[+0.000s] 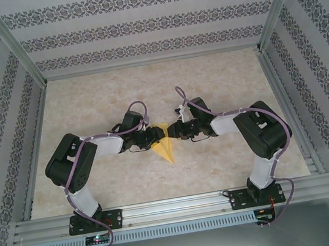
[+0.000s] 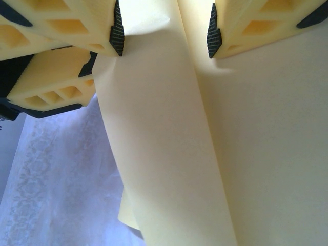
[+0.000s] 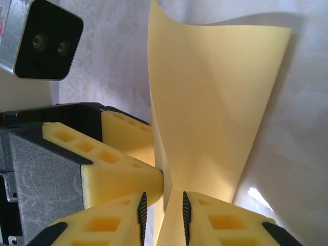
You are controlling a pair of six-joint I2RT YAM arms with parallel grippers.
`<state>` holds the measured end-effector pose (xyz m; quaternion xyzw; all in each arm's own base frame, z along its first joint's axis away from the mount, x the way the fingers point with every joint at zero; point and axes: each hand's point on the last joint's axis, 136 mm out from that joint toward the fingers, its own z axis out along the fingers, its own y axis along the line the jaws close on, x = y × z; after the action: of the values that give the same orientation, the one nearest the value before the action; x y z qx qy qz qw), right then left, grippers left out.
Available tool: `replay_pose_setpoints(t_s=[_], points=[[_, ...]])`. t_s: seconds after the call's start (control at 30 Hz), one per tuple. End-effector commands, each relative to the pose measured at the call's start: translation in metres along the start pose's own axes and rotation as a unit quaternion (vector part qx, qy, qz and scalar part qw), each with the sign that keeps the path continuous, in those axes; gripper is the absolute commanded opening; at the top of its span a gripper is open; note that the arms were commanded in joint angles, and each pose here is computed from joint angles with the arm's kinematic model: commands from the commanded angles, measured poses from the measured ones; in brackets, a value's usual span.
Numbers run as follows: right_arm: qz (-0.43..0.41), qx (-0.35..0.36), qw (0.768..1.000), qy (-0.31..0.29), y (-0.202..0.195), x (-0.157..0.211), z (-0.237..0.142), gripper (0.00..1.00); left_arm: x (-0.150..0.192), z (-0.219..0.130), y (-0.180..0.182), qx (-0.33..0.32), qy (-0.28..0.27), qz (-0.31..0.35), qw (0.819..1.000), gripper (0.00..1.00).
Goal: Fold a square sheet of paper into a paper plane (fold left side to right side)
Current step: Fourth fold the wing at the center of the table.
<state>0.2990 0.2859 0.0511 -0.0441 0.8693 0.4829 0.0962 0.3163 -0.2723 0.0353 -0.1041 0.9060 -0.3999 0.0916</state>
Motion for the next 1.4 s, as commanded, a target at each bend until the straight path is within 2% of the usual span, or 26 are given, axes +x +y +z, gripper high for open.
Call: replay_pose_setpoints(t_s=[0.0,0.23,0.47,1.37], points=[[-0.01,-0.017,1.0,0.003,0.009,-0.005,0.007,0.24,0.004,0.006,0.007,-0.019,0.006,0.007,1.0,0.5],[-0.011,0.016,1.0,0.003,-0.005,-0.005,0.009,0.09,0.004,0.005,0.007,-0.019,0.005,0.008,1.0,0.5],[-0.013,0.056,0.998,0.008,-0.021,-0.004,0.01,0.08,0.005,0.005,0.007,-0.02,0.007,0.01,1.0,0.5],[-0.018,0.101,0.994,0.035,-0.038,0.005,0.017,0.08,0.005,0.006,0.008,-0.02,0.008,0.01,1.0,0.5]])
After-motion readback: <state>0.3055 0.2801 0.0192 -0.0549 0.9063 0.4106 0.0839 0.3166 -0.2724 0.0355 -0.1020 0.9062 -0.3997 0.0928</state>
